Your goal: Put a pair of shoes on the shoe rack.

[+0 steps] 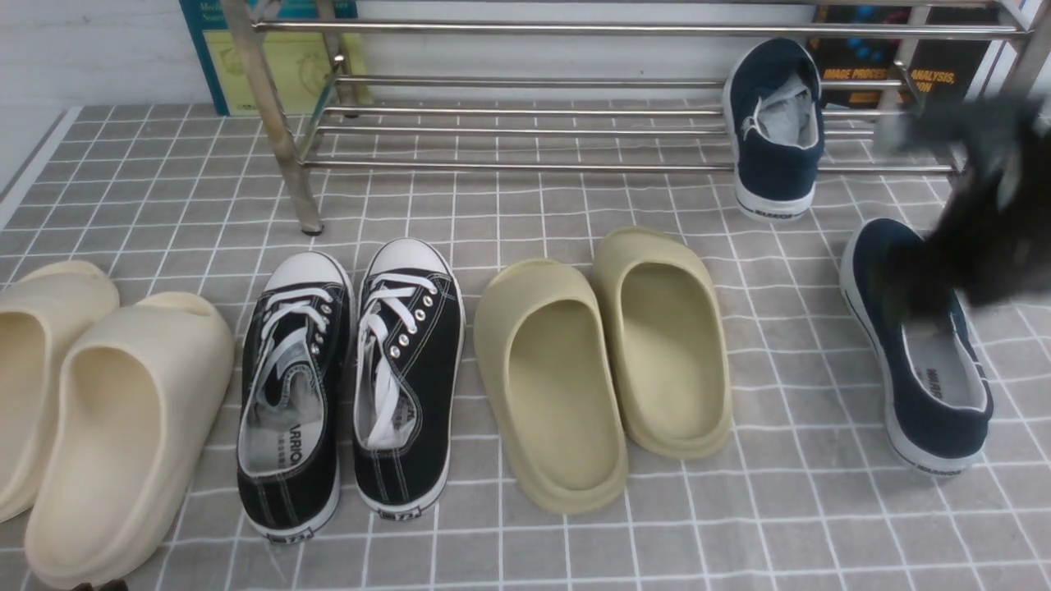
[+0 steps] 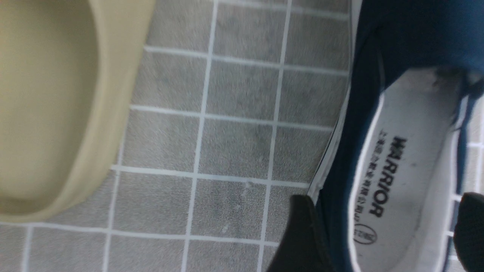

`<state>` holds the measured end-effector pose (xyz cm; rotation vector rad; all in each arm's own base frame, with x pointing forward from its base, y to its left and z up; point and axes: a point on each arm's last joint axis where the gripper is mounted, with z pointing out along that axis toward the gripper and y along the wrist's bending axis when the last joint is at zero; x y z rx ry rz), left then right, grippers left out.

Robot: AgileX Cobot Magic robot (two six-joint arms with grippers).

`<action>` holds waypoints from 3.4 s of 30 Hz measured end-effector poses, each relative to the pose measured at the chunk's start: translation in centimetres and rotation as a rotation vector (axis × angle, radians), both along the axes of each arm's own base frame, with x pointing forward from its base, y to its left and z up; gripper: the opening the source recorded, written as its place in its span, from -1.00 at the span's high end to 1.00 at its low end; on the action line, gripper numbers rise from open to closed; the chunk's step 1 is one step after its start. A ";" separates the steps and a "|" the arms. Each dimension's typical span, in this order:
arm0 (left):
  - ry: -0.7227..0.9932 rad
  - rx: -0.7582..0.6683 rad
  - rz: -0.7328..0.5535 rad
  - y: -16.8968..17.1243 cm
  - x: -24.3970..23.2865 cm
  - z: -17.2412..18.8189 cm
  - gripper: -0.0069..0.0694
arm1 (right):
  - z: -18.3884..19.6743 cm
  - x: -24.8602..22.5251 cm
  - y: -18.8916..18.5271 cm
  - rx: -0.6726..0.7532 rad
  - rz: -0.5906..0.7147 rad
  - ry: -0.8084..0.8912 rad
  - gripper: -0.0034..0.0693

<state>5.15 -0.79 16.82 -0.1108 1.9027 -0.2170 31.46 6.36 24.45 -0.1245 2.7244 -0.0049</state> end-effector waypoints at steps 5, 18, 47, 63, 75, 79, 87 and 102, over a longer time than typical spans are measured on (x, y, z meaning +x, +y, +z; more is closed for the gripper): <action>0.000 0.000 0.000 0.0 0.0 0.0 0.38 | -4.3 1.2 -0.3 -0.012 -0.038 -0.038 -0.35; 0.000 0.000 0.000 0.0 0.0 0.0 0.36 | -3.6 1.4 -0.9 -0.074 -0.057 -0.049 0.82; 0.000 0.000 0.000 0.0 0.0 0.0 0.31 | 0.0 20.0 -2.7 -0.033 -0.049 -0.281 0.82; 0.000 0.000 0.000 0.0 0.0 0.0 0.28 | 4.1 17.8 -2.7 -0.046 0.055 -0.245 -0.50; 0.000 0.000 0.000 0.0 0.0 0.0 0.28 | 15.9 5.5 -3.5 0.010 0.034 -0.460 0.38; 0.000 0.000 0.000 0.0 0.0 0.0 0.27 | 18.7 0.5 -4.2 -0.028 0.039 -0.620 0.88; 0.000 0.000 0.000 0.0 0.0 0.0 0.25 | 17.5 -7.6 -4.9 -0.063 0.066 -0.847 0.91; 0.000 0.000 0.000 0.0 0.0 0.0 0.20 | 5.1 -21.1 -5.2 0.239 -0.016 -1.269 0.89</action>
